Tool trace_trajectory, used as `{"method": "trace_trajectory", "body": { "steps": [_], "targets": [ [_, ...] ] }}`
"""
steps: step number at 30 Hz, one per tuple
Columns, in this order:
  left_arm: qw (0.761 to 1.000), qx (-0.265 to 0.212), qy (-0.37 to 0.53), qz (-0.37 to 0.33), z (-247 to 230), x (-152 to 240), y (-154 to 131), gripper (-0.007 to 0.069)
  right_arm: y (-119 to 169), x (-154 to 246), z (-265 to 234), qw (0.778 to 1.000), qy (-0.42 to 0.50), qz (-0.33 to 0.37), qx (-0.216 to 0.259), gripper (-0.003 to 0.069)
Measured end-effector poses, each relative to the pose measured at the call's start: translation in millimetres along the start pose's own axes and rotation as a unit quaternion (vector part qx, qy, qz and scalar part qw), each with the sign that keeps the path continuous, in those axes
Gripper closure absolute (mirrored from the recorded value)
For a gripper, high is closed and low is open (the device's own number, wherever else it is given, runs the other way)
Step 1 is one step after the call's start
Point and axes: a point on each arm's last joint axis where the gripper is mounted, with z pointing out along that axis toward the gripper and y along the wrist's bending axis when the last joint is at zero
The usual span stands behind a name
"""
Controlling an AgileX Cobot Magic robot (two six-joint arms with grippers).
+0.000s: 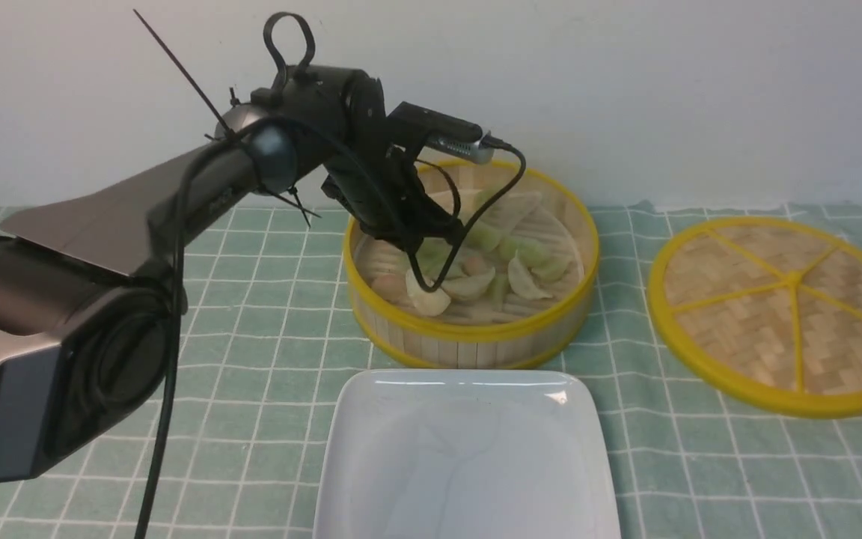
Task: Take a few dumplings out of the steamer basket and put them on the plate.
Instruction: Use the left arm to grab a dumpling from the steamer
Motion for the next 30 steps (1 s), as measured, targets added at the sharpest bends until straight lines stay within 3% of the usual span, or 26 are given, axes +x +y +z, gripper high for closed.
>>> {"method": "trace_trajectory", "body": {
  "steps": [7, 15, 18, 20, 21, 22, 26, 30],
  "targets": [
    [1.000, 0.003, -0.014, 0.005, -29.3, -17.3, -1.9, 0.0631, 0.0, 0.0, 0.0, 1.000, 0.000, 0.000, 0.000, 0.0672],
    [1.000, 0.000, -0.029, 0.009, -20.5, -19.7, -0.5, 0.0610, 0.0, 0.0, 0.0, 1.000, 0.000, 0.000, 0.000, 0.0672],
    [0.999, -0.002, -0.036, 0.010, -9.3, -19.3, 0.8, 0.0565, 0.0, 0.0, 0.0, 1.000, 0.000, 0.000, 0.000, 0.0672],
    [0.999, -0.004, -0.040, 0.009, 0.4, -18.5, 1.8, 0.0494, 0.0, 0.0, 0.0, 1.000, 0.000, 0.000, 0.000, 0.0672],
    [0.999, -0.004, -0.036, 0.008, 9.3, -16.3, 2.5, 0.0417, 0.0, 0.0, 0.0, 1.000, 0.000, 0.000, 0.000, 0.0672],
    [0.999, -0.004, -0.036, 0.008, 10.3, -16.2, 2.6, 0.0407, 0.0, 0.0, 0.0, 1.000, 0.000, 0.000, 0.000, 0.0672],
    [1.000, -0.004, -0.030, 0.007, 28.4, -11.6, 4.0, 0.0242, 0.0, 0.0, 0.0, 1.000, 0.000, 0.000, 0.000, 0.0672],
    [0.999, -0.006, -0.040, -0.007, 38.6, -10.9, 5.2, 0.0176, 0.0, 0.0, 0.0, 1.000, 0.000, 0.000, 0.000, 0.0672]
  ]
}}
